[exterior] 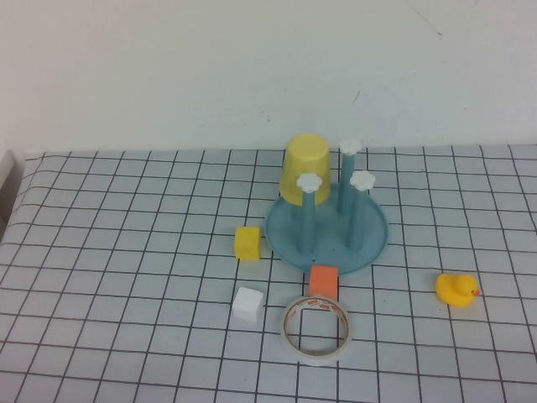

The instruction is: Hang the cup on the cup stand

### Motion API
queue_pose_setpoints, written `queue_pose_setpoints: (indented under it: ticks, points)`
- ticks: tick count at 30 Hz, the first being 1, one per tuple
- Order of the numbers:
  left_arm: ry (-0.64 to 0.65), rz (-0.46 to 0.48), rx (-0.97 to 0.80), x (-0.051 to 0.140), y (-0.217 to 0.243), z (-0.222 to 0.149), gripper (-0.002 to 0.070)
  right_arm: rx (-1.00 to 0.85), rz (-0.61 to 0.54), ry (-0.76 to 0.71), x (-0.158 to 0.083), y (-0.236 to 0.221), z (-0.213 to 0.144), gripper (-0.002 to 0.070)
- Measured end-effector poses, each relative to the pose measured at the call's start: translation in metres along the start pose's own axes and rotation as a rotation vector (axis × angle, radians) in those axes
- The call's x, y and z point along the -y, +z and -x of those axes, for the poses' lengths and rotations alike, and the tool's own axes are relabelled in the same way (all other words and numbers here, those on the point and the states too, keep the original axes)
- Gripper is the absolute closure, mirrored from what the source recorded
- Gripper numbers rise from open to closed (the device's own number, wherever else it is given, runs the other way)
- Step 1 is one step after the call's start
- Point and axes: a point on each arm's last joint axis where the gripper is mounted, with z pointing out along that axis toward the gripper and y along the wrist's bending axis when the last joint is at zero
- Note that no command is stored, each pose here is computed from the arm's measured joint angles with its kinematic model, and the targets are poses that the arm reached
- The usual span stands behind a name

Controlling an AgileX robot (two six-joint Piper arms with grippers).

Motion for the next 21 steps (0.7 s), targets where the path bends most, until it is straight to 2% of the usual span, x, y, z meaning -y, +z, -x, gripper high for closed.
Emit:
queue_pose_setpoints:
  ticks: [6, 21]
  points:
    - [0.000, 0.000, 0.000, 0.0000, 0.0000, 0.0000, 0.0676, 0.001, -0.072, 0.023, 0.0039, -0.0004, -0.0001, 0.0678]
    - [0.000, 0.000, 0.000, 0.0000, 0.0000, 0.0000, 0.0676, 0.001, -0.076, 0.024, 0.0041, -0.0004, -0.0001, 0.0678]
